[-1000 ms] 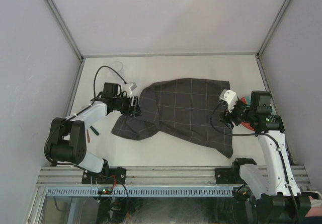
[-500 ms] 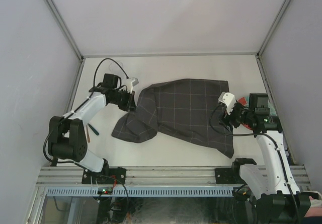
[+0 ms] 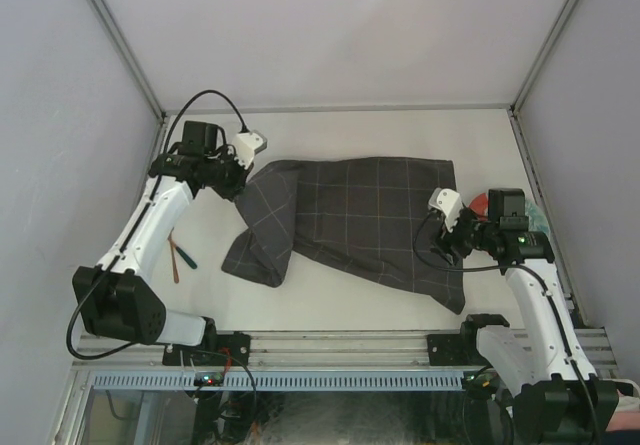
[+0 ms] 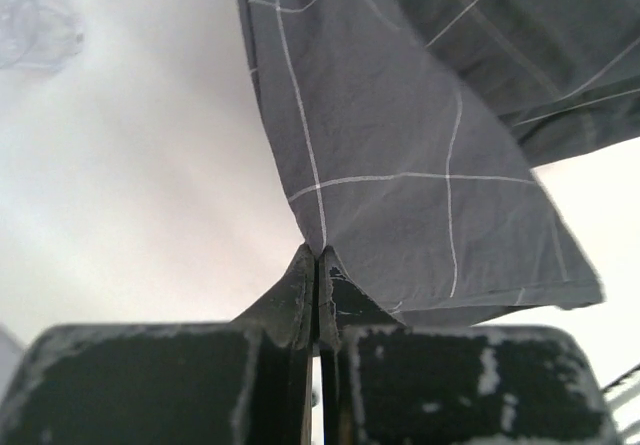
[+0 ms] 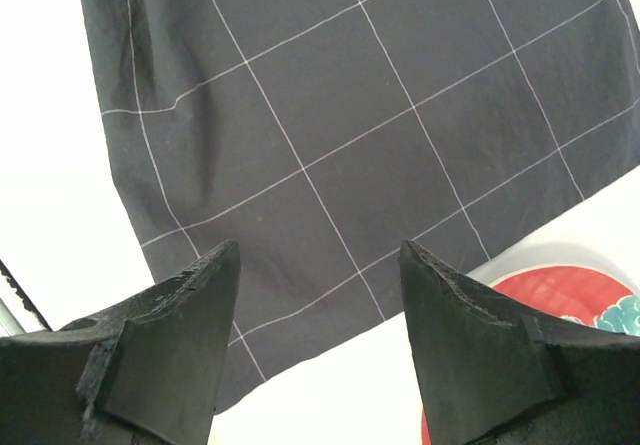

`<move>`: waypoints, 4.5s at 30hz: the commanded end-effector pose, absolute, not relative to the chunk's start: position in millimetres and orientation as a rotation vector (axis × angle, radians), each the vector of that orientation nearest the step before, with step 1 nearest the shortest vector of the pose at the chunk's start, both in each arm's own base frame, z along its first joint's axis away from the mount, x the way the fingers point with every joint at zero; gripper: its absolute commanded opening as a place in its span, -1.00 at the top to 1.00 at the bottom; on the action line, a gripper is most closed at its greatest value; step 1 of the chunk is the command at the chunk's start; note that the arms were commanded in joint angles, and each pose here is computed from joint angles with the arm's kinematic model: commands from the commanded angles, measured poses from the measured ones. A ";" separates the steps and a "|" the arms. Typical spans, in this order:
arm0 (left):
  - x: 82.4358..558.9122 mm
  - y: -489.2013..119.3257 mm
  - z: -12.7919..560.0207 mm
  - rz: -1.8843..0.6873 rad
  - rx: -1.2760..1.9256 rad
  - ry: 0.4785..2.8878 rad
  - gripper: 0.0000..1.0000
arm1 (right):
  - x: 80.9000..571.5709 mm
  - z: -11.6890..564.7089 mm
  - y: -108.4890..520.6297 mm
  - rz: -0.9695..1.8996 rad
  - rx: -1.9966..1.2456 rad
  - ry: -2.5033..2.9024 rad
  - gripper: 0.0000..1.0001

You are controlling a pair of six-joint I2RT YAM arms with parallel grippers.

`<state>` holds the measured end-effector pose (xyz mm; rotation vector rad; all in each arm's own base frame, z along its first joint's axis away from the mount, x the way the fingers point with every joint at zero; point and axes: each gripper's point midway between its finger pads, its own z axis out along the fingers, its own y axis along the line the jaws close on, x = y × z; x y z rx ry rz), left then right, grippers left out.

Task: Set the dinner table for one person
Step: Flatten out the napkin at the center of the board.

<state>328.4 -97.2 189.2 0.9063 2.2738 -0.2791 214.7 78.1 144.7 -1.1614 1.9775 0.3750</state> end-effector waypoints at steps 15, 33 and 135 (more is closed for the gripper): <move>500.6 -39.4 242.1 0.471 1.000 1.990 1.00 | 206.1 136.0 98.0 0.466 -1.238 1.934 -0.34; 557.1 -23.9 198.7 0.803 1.131 1.898 -0.04 | 197.7 131.3 105.1 0.520 -1.273 1.944 -0.39; 206.4 -38.5 82.1 0.085 0.924 2.231 -0.22 | 221.7 145.9 180.3 0.370 -1.624 1.824 -0.34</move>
